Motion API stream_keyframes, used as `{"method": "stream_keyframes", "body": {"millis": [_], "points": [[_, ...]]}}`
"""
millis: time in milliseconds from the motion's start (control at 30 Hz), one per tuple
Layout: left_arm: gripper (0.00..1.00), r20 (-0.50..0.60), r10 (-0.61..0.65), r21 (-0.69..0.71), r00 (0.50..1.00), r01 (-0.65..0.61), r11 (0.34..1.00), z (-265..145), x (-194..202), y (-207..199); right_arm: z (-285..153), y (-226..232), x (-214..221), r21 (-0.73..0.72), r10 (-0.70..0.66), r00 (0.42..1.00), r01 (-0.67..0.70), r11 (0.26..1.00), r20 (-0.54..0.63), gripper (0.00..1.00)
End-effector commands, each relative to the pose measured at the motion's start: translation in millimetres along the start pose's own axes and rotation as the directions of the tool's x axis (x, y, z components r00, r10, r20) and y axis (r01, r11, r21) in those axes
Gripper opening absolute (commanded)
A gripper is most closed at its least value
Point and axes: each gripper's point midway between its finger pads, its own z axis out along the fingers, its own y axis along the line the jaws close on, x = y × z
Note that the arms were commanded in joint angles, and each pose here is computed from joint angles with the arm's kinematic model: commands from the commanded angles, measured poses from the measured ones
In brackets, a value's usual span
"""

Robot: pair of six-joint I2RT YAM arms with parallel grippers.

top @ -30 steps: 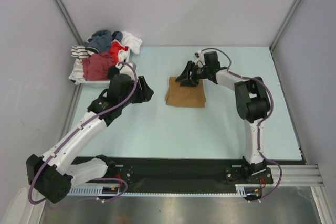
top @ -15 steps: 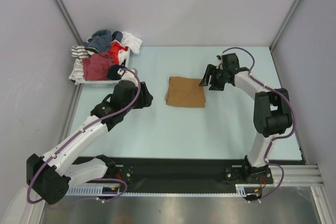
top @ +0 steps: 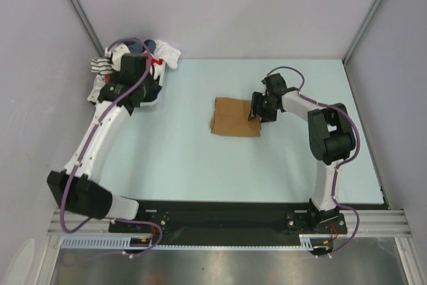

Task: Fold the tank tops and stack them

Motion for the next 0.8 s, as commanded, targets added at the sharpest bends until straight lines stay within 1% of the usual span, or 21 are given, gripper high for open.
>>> {"method": "stream_keyframes", "body": {"millis": [0, 67, 100, 133, 200, 233, 300, 333, 367, 400, 433, 467, 500, 533, 567, 600, 633, 667, 700, 733, 767], "points": [[0.68, -0.057, 0.059, -0.166, 0.997, -0.068, 0.984, 24.7, -8.2, 22.8, 7.4, -10.5, -2.6, 0.046, -0.026, 1.0, 0.026, 0.999, -0.002, 0.63], [0.68, -0.096, 0.071, -0.218, 0.993, -0.091, 0.972, 43.1, -11.5, 25.3, 9.9, -10.3, -0.2, 0.036, -0.024, 1.0, 0.024, 0.999, -0.012, 0.56], [0.67, -0.108, 0.072, -0.226, 0.992, -0.095, 0.97, 49.3, -10.5, 25.0, 12.7, -9.3, 1.0, 0.029, -0.026, 1.0, 0.026, 0.999, -0.018, 0.53], [0.67, -0.129, 0.074, -0.23, 0.989, -0.102, 0.968, 59.7, -6.2, 23.1, 13.4, -8.1, 2.3, 0.02, -0.028, 0.999, 0.028, 0.999, -0.024, 0.47], [0.67, -0.134, 0.065, -0.222, 0.989, -0.094, 0.971, 71.0, -5.5, 22.1, 17.4, -5.5, 6.3, 0.012, -0.041, 0.998, 0.042, 0.999, -0.04, 0.42], [0.67, -0.146, 0.066, -0.223, 0.987, -0.098, 0.97, 80.0, -1.5, 22.0, 18.0, -4.7, 7.1, 0.009, -0.045, 0.998, 0.046, 0.999, -0.045, 0.35], [0.67, -0.173, 0.048, -0.237, 0.984, -0.089, 0.968, 97.2, 2.1, 29.1, 19.1, -7.9, 9.9, 0.022, -0.044, 0.998, 0.045, 0.999, -0.053, 0.27], [0.66, -0.18, 0.039, -0.249, 0.983, -0.084, 0.965, 102.7, 1.9, 34.5, 19.1, -9.7, 8.8, 0.024, -0.039, 0.998, 0.04, 0.999, -0.05, 0.19], [0.66, -0.183, 0.019, -0.277, 0.983, -0.07, 0.958, 107.7, -0.4, 45.2, 19.2, -11.3, 8.3, 0.016, -0.03, 0.998, 0.03, 0.999, -0.049, 0.15], [0.66, -0.181, 0.003, -0.289, 0.984, -0.056, 0.956, 113.2, -0.4, 48.2, 18.4, -17.8, 6.2, 0.017, -0.011, 0.999, 0.011, 1.0, -0.046, 0.11], [0.66, -0.174, -0.01, -0.296, 0.985, -0.042, 0.954, 115.9, -1.8, 51.6, 15.7, -19.8, 5.6, 0.012, 0.006, 0.999, -0.005, 1.0, -0.041, 0.03], [0.66, -0.15, -0.041, -0.301, 0.988, -0.007, 0.954, 119.4, -8.0, 55.8, 14.3, -23.1, 3.3, 0.011, 0.018, 0.999, -0.017, 1.0, -0.031, 0.0], [0.66, -0.164, -0.085, -0.256, 0.983, 0.041, 0.966, 121.6, -2.5, 49.3, 11.1, -33.7, -1.6, 0.022, 0.043, 0.999, -0.043, 0.999, -0.016, 0.0], [0.66, -0.163, -0.132, -0.226, 0.978, 0.093, 0.97, 125.8, -4.4, 52.0, 7.3, -39.4, -1.6, 0.031, 0.065, 0.998, -0.065, 0.997, -0.006, 0.0], [0.66, -0.131, -0.199, -0.165, 0.971, 0.177, 0.97, 132.0, -11.8, 40.3, 5.1, -45.4, -6.5, 0.034, 0.082, 0.997, -0.082, 0.996, 0.014, 0.0], [0.66, -0.152, -0.234, -0.12, 0.96, 0.217, 0.969, 130.1, -6.1, 33.0, 1.9, -53.1, -9.0, 0.043, 0.106, 0.994, -0.107, 0.993, 0.026, 0.0], [0.66, -0.136, -0.264, -0.114, 0.955, 0.25, 0.962, 129.7, -9.3, 30.8, -2.8, -68.7, -16.3, 0.045, 0.144, 0.988, -0.146, 0.988, 0.052, 0.0], [0.66, -0.118, -0.312, -0.12, 0.943, 0.299, 0.947, 129.7, -12.8, 29.8, -8.5, -76.8, -13.9, 0.045, 0.176, 0.983, -0.178, 0.983, 0.061, 0.0], [0.66, -0.086, -0.331, -0.134, 0.94, 0.318, 0.938, 127.4, -20.8, 32.4, -13.1, -83.7, -14.1, 0.042, 0.199, 0.977, -0.202, 0.978, 0.073, 0.0], [0.66, -0.065, -0.351, -0.157, 0.934, 0.337, 0.928, 126.8, -25.2, 36.9, -20.7, -101.8, -21.0, 0.053, 0.237, 0.965, -0.244, 0.968, 0.109, 0.0], [0.68, -0.055, -0.384, -0.192, 0.922, 0.368, 0.91, 125.0, -25.8, 41.9, -28.3, -110.1, -16.8, 0.063, 0.265, 0.956, -0.275, 0.96, 0.124, 0.0]]}}
